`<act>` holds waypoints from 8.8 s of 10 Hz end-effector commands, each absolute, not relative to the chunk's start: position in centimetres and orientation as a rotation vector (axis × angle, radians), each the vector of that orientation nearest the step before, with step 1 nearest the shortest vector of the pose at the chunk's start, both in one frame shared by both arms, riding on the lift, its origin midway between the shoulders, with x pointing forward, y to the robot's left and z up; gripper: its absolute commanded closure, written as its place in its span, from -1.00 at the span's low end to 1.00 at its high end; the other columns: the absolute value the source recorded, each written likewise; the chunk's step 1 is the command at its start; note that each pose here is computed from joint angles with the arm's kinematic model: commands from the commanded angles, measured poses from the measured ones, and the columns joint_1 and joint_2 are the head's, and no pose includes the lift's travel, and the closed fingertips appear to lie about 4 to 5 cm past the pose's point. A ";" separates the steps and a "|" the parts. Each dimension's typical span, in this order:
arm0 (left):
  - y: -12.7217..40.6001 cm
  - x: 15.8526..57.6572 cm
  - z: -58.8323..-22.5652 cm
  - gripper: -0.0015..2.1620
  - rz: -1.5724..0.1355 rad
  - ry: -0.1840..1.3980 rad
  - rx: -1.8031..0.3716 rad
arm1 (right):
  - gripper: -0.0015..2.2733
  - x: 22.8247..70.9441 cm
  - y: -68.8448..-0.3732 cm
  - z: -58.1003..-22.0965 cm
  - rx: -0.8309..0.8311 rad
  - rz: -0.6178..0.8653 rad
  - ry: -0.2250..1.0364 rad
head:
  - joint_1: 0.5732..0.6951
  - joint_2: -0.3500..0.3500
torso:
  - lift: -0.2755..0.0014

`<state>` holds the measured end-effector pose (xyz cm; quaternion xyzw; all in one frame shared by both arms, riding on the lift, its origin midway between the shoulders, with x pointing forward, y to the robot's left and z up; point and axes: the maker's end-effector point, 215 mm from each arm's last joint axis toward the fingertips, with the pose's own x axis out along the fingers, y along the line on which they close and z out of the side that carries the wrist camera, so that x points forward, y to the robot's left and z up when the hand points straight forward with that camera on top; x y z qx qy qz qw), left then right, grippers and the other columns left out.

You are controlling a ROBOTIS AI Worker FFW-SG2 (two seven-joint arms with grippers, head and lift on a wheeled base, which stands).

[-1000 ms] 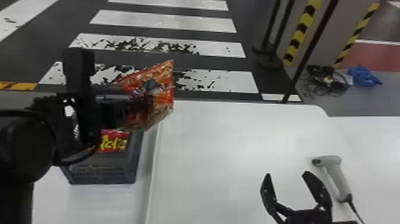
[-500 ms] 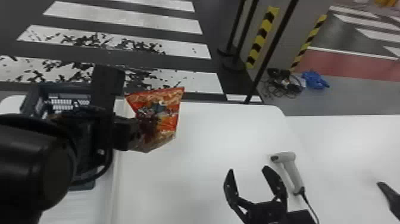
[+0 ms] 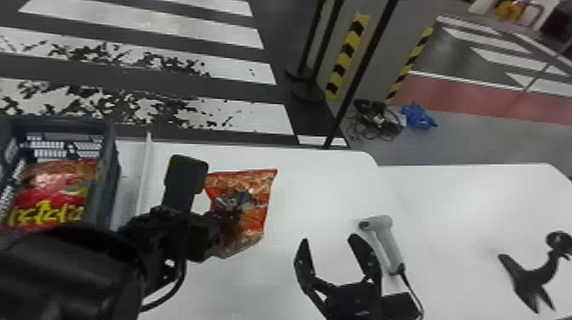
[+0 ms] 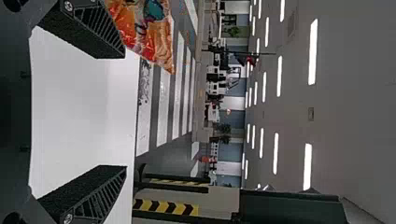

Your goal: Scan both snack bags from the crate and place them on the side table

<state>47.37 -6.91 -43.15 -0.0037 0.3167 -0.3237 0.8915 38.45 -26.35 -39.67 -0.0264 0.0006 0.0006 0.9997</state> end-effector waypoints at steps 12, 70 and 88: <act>-6.0 49.1 -31.5 -0.94 -0.607 0.214 -0.090 | -0.93 38.2 -26.2 -40.0 -0.056 -0.005 0.034 | 1.00 -1.00 | 0.28; 20.7 44.5 -31.4 -0.92 -0.219 -0.024 -0.056 | -0.74 37.2 -12.3 -52.1 -0.685 0.487 0.569 | 1.00 0.36 | 0.28; 20.4 44.3 -31.5 -0.92 -0.230 -0.026 -0.076 | 0.97 42.6 -27.0 -35.7 0.826 0.421 0.264 | 1.00 -0.15 | 0.28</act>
